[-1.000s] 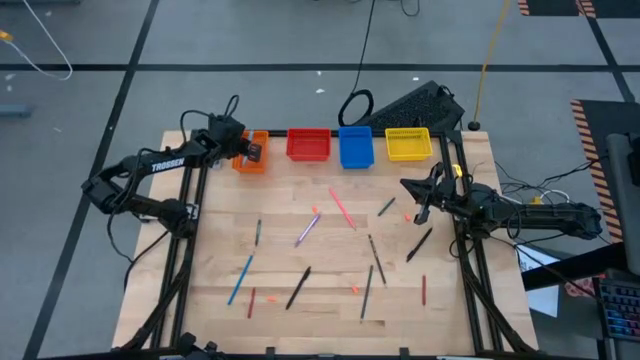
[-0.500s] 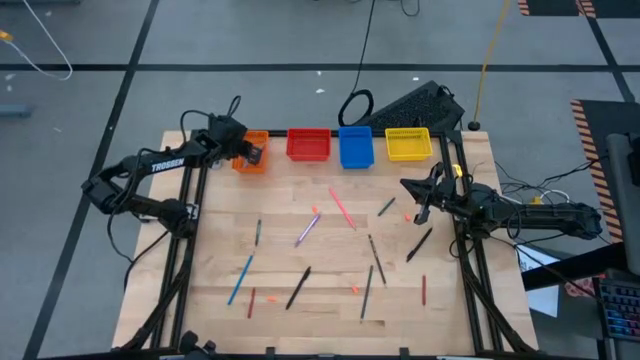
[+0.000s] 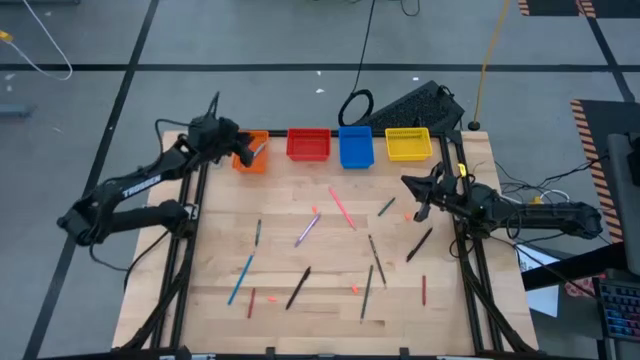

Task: Sort crayons/erasers/pens/pencils in bins
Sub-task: Put the top right orange pencil eraser into the blue basket

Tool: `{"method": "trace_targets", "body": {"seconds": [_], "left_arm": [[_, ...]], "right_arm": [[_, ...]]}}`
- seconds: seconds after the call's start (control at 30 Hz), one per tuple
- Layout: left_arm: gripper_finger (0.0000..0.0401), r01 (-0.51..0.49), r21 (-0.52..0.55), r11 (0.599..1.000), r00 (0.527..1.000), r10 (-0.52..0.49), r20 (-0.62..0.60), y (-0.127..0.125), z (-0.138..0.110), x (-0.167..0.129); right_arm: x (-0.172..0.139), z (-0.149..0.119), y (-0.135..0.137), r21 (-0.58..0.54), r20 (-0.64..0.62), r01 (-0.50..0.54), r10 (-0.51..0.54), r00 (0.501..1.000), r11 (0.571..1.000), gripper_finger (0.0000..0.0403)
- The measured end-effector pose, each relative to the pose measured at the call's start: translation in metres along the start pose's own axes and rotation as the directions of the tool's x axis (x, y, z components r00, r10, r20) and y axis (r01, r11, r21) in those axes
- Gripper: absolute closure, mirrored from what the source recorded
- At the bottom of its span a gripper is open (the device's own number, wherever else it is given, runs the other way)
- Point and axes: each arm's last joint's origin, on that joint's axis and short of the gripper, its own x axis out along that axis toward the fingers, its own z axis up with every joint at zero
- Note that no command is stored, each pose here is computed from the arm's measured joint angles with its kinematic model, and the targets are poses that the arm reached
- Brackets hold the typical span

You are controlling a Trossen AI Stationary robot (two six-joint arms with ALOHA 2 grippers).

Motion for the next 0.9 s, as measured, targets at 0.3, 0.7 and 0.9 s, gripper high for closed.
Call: {"method": "trace_targets", "body": {"seconds": [0.3, 0.7, 0.9], "left_arm": [[0.0384, 0.230, 0.066, 0.971, 0.955, -0.239, 0.174, -0.031, -0.033, -0.014], [0.0390, 0.255, 0.121, 0.959, 0.937, -0.277, 0.215, -0.037, -0.034, -0.012], [0.0395, 0.281, 0.188, 0.941, 0.916, -0.322, 0.241, -0.039, -0.031, -0.013]], "right_arm": [[0.011, -0.010, 0.003, -0.069, -0.162, 0.094, -0.105, 0.981, 0.993, 0.0403], [0.023, -0.022, 0.006, -0.043, -0.339, 0.153, -0.158, 0.927, 0.987, 0.0403], [0.031, -0.019, 0.008, -0.074, -0.470, 0.195, -0.207, 0.858, 0.978, 0.0403]]}}
